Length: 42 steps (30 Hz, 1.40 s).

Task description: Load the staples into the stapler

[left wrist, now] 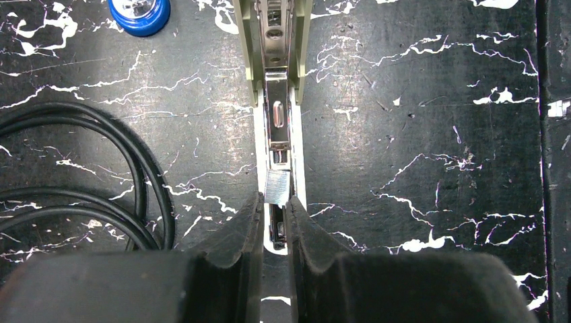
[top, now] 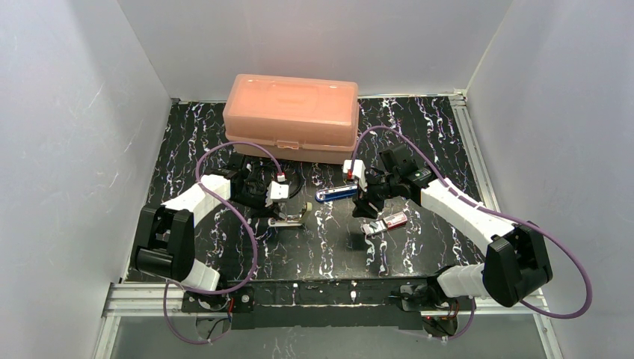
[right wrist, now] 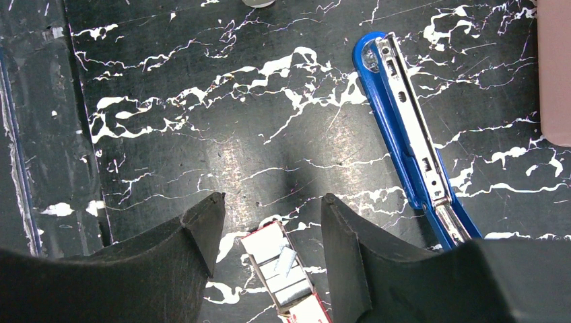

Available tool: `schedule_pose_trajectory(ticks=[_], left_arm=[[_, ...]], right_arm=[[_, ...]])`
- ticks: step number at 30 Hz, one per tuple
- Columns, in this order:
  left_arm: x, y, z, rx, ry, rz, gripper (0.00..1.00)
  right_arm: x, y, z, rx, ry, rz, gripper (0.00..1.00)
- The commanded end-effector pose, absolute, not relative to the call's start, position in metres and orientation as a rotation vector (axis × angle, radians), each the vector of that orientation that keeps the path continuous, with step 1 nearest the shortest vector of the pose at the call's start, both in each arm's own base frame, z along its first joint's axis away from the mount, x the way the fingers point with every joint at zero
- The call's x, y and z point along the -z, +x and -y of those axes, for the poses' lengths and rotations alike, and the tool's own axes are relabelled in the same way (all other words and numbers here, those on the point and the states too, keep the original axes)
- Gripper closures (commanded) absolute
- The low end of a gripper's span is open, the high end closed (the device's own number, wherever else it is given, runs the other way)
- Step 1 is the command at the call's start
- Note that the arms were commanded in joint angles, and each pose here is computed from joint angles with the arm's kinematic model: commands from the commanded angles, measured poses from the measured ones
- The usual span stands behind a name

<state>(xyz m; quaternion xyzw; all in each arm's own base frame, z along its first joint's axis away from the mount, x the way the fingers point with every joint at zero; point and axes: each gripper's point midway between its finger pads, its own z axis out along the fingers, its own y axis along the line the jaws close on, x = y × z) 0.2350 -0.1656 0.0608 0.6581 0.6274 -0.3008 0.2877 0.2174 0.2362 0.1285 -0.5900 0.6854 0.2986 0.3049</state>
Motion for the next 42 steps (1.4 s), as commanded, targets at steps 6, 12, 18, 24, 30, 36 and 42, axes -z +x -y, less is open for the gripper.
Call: schedule_pose_trajectory(ticks=[6,12,18,24,30,36,42], left_arm=[[-0.061,0.228,0.167,0.816,1.767,-1.688,1.0],[-0.06,0.229,0.168,0.812,1.774,-1.694,1.0],[-0.059,0.229,0.169,0.813,1.78,-1.697,1.0],[-0.057,0.228,0.169,0.811,1.789,-1.702,1.0],[-0.056,0.228,0.169,0.804,1.798,-1.702,1.0],[-0.053,0.227,0.167,0.791,1.814,-1.713,1.0],[-0.052,0.227,0.166,0.781,1.809,-1.731,1.0]], right_arm=[[-0.127,0.219,-0.238,-0.806,-1.567,-1.797,0.38],[-0.126,0.218,-0.238,-0.803,-1.57,-1.798,0.38],[-0.126,0.218,-0.237,-0.8,-1.57,-1.798,0.38],[-0.126,0.218,-0.237,-0.8,-1.569,-1.798,0.38],[-0.127,0.218,-0.237,-0.798,-1.57,-1.797,0.38],[-0.126,0.218,-0.236,-0.798,-1.568,-1.8,0.38],[-0.126,0.218,-0.236,-0.798,-1.569,-1.803,0.38]])
